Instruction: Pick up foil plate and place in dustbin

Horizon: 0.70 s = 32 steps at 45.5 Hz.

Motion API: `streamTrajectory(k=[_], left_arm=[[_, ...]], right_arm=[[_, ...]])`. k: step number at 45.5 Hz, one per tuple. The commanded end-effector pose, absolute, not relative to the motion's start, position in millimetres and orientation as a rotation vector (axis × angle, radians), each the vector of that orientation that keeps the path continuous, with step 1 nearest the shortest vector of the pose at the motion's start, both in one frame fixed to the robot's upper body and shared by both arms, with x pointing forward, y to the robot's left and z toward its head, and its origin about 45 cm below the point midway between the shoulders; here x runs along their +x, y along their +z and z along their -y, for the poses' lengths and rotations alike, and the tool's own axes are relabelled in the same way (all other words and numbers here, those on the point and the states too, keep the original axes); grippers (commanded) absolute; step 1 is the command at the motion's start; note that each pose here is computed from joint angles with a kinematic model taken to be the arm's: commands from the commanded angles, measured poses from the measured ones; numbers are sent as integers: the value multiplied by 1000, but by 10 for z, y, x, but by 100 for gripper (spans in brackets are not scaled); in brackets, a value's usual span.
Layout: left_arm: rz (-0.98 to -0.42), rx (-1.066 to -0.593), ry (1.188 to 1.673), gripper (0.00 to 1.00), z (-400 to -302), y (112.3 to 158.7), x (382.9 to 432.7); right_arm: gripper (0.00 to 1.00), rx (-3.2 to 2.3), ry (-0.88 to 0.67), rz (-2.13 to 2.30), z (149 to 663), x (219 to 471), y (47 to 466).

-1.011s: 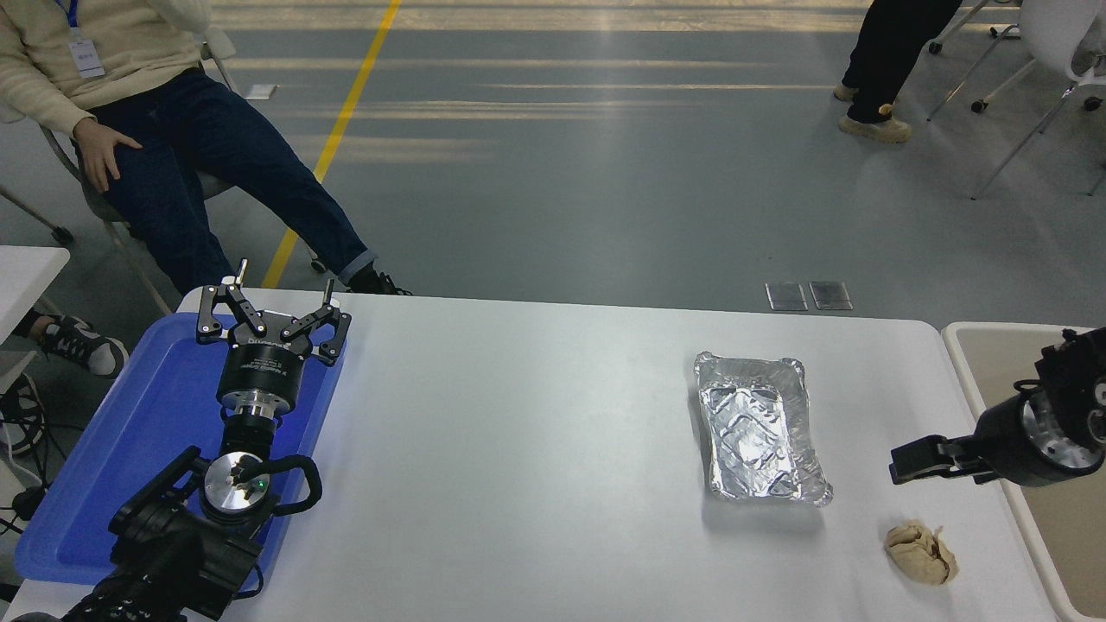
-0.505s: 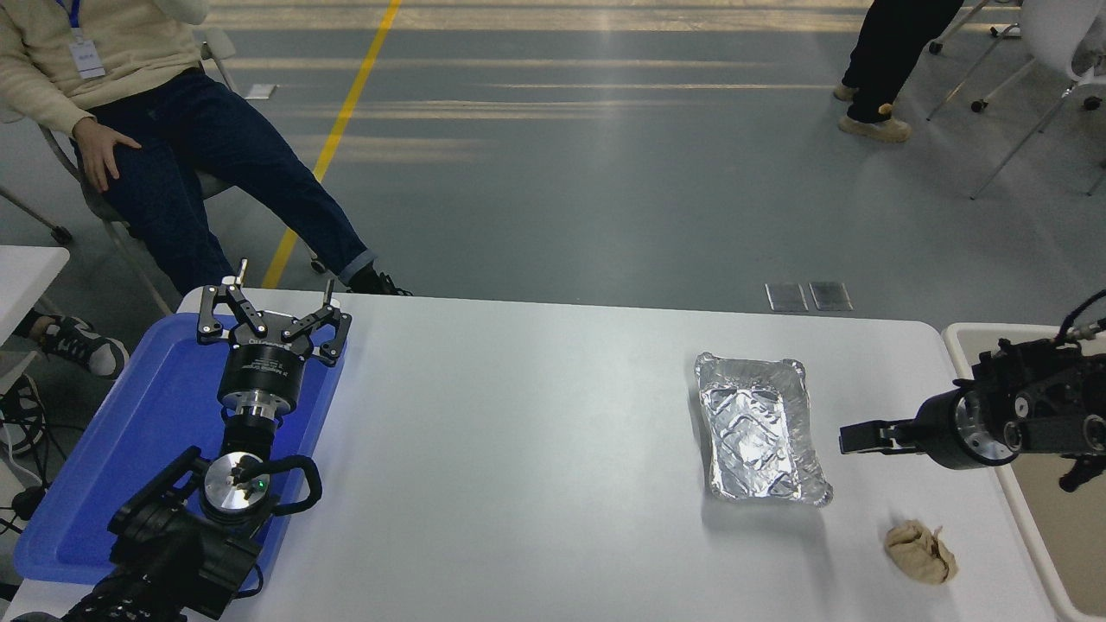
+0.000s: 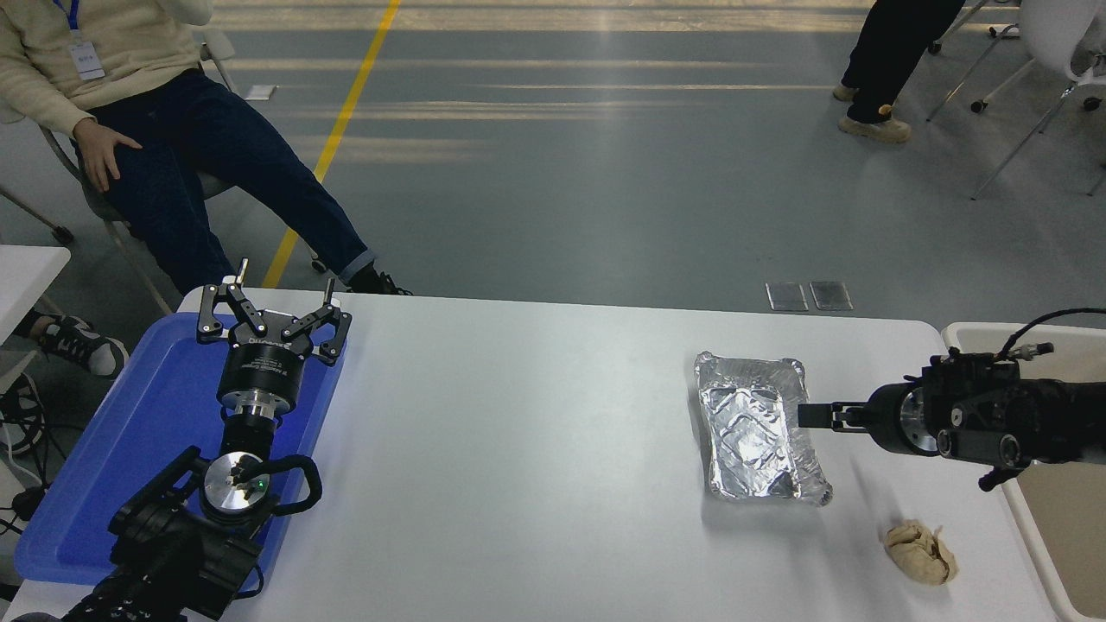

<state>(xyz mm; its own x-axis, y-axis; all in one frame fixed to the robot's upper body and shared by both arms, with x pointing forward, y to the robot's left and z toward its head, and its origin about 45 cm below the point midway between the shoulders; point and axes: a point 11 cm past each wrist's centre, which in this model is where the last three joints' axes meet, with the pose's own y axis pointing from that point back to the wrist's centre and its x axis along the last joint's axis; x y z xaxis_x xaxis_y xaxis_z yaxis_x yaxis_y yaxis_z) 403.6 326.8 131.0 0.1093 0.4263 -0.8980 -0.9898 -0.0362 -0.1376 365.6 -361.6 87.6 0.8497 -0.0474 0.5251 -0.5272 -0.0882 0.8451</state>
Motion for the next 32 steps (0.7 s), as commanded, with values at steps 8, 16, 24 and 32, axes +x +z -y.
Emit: streamTrajectory(k=[8,16,24,32], left_arm=[[-762,-985,1338,100,-3267,1312,4037],[-763,-984,1339,100,-3270,1309,4035],[-763,-984,1339,100,-3270,1309,4035],[-763,-984,1339,100,-3270,1309,4035]], right_arm=[[99,1624,440,532,3512,3664,606],[98,1625,430,521,3497,3572,499],[92,1604,418,512,3510,3515,416],[81,1572,402,522,3547,3496,386]])
